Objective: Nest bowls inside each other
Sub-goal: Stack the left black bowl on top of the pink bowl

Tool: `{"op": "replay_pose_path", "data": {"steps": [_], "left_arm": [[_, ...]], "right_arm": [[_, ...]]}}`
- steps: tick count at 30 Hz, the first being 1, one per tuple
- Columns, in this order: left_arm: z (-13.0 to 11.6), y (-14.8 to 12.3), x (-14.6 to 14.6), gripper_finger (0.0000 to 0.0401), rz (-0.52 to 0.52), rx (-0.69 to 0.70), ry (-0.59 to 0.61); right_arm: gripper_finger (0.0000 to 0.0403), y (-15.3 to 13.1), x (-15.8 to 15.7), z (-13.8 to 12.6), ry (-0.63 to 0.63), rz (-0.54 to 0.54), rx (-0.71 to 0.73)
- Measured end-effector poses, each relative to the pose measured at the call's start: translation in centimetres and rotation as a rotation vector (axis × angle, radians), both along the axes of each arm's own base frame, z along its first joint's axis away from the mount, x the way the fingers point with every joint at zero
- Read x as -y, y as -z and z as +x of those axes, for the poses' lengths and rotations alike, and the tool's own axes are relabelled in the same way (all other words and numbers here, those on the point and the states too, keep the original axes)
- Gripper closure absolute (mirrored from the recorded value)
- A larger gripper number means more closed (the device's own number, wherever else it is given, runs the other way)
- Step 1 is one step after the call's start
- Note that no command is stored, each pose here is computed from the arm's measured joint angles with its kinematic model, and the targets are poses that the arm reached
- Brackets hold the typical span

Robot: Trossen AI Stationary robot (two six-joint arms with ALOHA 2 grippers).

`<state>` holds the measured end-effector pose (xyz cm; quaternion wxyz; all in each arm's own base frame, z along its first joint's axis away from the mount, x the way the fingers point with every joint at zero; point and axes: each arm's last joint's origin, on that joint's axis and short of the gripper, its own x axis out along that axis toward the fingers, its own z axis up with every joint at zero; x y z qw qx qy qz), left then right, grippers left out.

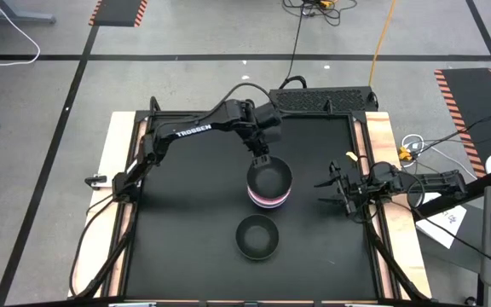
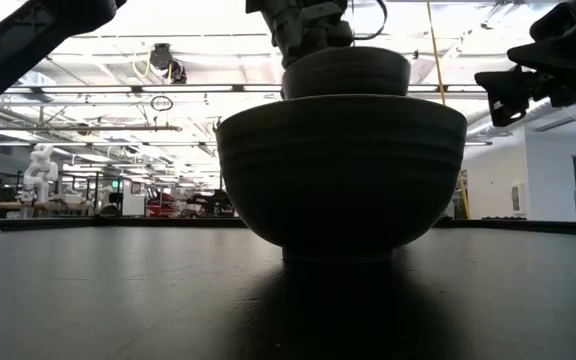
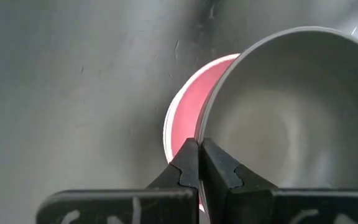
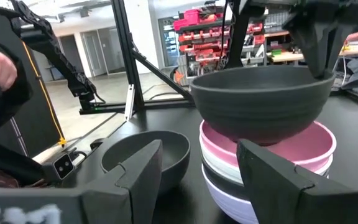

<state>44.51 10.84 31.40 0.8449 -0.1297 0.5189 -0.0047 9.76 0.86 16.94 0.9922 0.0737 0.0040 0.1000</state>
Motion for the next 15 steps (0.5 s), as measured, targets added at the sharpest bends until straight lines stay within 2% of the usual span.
{"op": "replay_pose_path", "data": {"steps": [15], "left_arm": [[1.0, 1.3, 0.9, 0.0399, 0.017, -0.018, 0.025]], "right_arm": [[0.0204, 0.0, 0.0, 0.0, 0.001, -0.006, -0.003]]}}
